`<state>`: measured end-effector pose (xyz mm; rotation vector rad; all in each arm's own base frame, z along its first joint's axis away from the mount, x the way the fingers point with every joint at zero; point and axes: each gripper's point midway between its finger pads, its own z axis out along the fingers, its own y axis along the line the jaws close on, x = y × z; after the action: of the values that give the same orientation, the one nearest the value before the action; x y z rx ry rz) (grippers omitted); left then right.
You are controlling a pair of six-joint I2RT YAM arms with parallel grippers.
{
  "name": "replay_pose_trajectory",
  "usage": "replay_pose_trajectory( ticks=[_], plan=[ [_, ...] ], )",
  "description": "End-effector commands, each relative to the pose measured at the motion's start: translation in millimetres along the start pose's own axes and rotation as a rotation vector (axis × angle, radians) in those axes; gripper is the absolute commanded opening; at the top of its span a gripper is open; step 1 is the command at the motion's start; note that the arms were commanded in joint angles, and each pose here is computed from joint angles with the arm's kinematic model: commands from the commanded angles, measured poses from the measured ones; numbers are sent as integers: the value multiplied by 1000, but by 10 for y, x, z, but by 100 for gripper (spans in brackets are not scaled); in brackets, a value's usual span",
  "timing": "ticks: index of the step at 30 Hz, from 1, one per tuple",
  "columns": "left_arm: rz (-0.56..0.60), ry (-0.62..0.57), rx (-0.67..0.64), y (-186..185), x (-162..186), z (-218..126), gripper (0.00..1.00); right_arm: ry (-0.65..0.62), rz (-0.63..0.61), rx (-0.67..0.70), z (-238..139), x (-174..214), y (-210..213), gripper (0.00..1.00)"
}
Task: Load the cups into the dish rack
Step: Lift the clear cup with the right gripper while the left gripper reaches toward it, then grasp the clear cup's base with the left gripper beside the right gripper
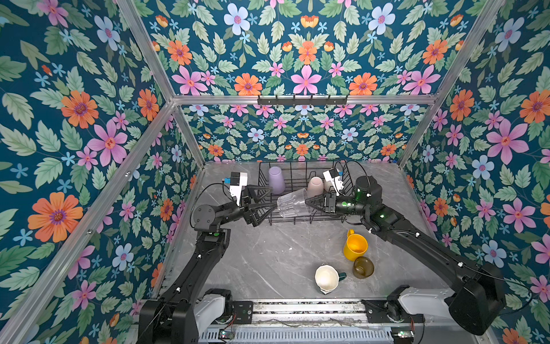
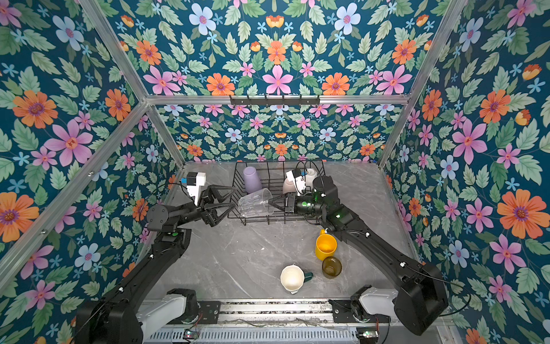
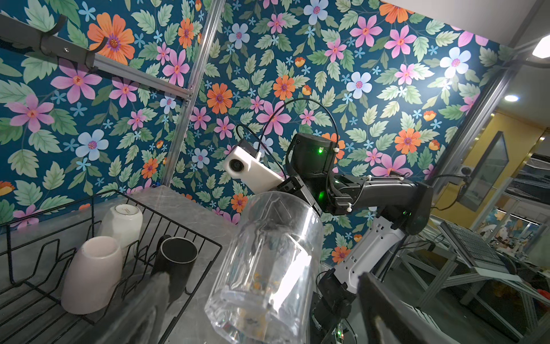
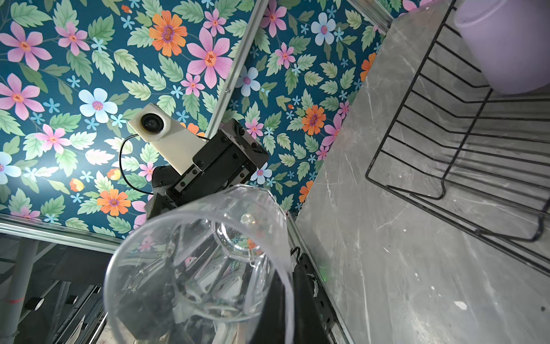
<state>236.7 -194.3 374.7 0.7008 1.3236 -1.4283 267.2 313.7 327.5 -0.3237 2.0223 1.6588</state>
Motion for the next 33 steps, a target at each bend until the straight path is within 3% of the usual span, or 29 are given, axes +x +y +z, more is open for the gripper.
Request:
replay_pose_trajectory(
  ticks=[1,23,33],
  plan=[
    [30,11,37,-92,-1,-5,100,-5,-45,-58,55,-76,173,0],
    [33,27,58,-156,54,-25,99,34,-9,-180,518,-152,380,0],
    [33,24,78,-209,24,-23,91,69,34,-246,679,-66,440,0]
  ],
)
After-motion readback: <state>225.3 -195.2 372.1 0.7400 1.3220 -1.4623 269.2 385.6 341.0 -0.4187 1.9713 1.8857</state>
